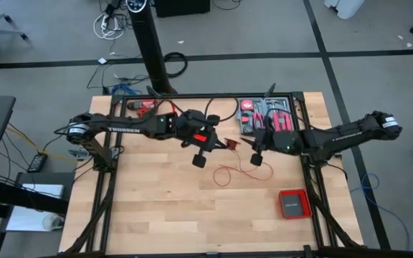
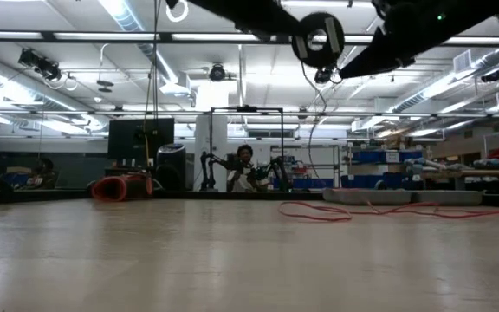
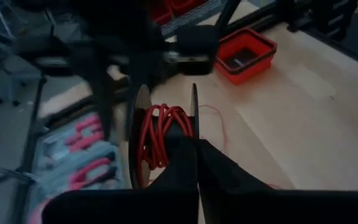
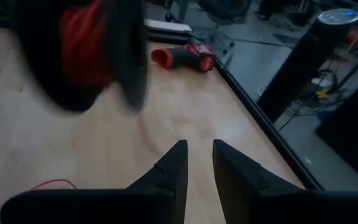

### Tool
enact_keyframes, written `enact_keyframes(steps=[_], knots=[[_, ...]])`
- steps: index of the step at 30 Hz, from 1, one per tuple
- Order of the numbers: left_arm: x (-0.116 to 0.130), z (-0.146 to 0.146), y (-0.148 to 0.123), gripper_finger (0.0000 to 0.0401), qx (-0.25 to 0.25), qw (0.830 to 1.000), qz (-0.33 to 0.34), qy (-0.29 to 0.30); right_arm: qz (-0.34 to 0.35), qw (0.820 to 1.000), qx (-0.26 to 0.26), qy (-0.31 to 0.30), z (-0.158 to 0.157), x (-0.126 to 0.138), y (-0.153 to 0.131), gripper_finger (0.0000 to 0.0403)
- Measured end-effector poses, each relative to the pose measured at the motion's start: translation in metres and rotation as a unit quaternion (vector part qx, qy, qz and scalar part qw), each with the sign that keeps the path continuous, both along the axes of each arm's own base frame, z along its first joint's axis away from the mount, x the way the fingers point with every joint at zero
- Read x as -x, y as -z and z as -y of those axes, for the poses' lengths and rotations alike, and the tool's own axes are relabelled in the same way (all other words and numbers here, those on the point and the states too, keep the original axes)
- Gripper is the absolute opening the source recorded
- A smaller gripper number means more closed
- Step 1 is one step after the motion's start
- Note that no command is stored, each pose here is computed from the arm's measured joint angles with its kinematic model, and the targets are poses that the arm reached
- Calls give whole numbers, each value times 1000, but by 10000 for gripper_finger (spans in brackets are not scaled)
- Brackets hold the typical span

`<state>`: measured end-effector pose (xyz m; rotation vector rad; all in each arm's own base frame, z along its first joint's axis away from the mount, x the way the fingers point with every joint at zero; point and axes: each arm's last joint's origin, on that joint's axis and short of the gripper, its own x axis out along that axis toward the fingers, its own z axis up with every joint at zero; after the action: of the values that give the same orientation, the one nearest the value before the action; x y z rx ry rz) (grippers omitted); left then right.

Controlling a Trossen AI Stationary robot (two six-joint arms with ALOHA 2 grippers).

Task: Coil cords
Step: Uncoil the red wire from the black spool

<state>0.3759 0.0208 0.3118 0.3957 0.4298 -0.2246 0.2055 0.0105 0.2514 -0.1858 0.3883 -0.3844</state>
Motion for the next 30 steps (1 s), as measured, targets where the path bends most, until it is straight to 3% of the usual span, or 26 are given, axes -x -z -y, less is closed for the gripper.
enact_keyframes(steps=[7,15,20,30], knots=[[2,0,33,0,18,1000,12,-19,-4,999,-27,-30,21,-2,1,73],[15,0,48,0,24,997,63,-38,3,997,-50,-53,45,-5,1,71],[34,-3,54,0,32,991,118,-50,21,995,-65,-79,59,-15,6,71],[73,-5,52,0,23,982,148,-113,20,991,-72,-109,72,-43,19,75]])
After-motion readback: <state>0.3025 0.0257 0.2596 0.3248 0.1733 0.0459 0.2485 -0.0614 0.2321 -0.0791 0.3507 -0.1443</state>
